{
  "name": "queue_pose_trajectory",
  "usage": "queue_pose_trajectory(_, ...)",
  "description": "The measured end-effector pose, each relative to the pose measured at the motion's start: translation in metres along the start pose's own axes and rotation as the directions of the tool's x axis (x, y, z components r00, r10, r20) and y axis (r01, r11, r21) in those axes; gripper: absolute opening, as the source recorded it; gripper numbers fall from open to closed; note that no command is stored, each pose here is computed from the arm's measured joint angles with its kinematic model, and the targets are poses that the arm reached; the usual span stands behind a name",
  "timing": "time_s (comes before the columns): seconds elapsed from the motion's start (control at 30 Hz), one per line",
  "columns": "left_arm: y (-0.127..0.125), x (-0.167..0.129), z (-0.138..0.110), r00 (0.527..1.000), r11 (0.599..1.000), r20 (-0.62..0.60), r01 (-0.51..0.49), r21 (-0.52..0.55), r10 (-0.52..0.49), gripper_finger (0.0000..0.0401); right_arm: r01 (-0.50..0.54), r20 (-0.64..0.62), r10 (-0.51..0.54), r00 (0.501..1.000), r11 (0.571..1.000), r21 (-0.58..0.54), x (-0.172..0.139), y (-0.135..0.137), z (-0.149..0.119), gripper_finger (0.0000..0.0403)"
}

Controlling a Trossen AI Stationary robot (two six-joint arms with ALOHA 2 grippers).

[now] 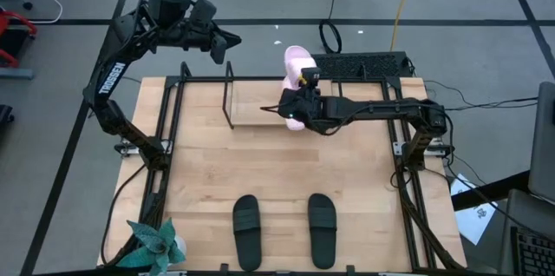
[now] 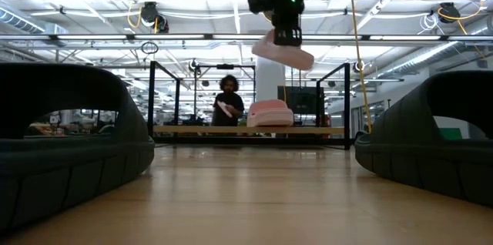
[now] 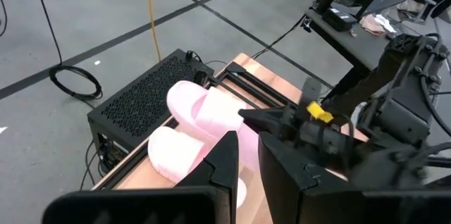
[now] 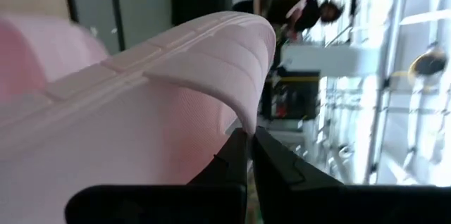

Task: Pick and place slides into the shelf
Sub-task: Put the pink slide on the shelf

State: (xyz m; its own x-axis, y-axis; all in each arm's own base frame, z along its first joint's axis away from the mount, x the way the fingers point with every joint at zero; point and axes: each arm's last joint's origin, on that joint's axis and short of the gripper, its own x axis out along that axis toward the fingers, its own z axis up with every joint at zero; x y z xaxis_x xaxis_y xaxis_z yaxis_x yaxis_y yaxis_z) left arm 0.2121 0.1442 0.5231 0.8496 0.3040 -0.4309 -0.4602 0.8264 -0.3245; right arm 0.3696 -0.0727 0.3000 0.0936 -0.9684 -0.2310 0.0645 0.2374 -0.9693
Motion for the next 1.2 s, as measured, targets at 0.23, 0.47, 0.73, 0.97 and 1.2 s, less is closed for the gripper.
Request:
queue_pose_trajectory(0.23,0.0,0.0,0.0,1.0,1.0,0.0,0.0,0.006,0.0,0.0051,-0.139,-0.062,0.145,0.988,0.986,0.097,0.004,0.013,-0.021,0.0)
queue_pose_trajectory(0.47,0.0,0.0,0.0,1.0,1.0,0.001,-0.001,0.011,0.001,0.0051,-0.24,-0.085,0.258,0.962,0.954,0.179,0.008,0.018,-0.03,0.0)
queue_pose_trajectory(0.73,0.0,0.0,0.0,1.0,1.0,0.001,-0.001,0.006,0.001,0.0051,-0.253,-0.148,0.286,0.947,0.945,0.206,0.019,0.017,-0.04,0.0)
queue_pose_trajectory(0.97,0.0,0.0,0.0,1.0,1.0,0.001,0.0,0.006,0.0,0.0051,-0.283,-0.163,0.321,0.933,0.934,0.22,0.028,0.015,-0.043,0.0)
queue_pose_trajectory(1.2,0.0,0.0,0.0,1.0,1.0,0.0,0.0,0.005,0.0,0.0051,-0.319,-0.196,0.363,0.911,0.921,0.222,0.04,0.022,-0.051,0.0)
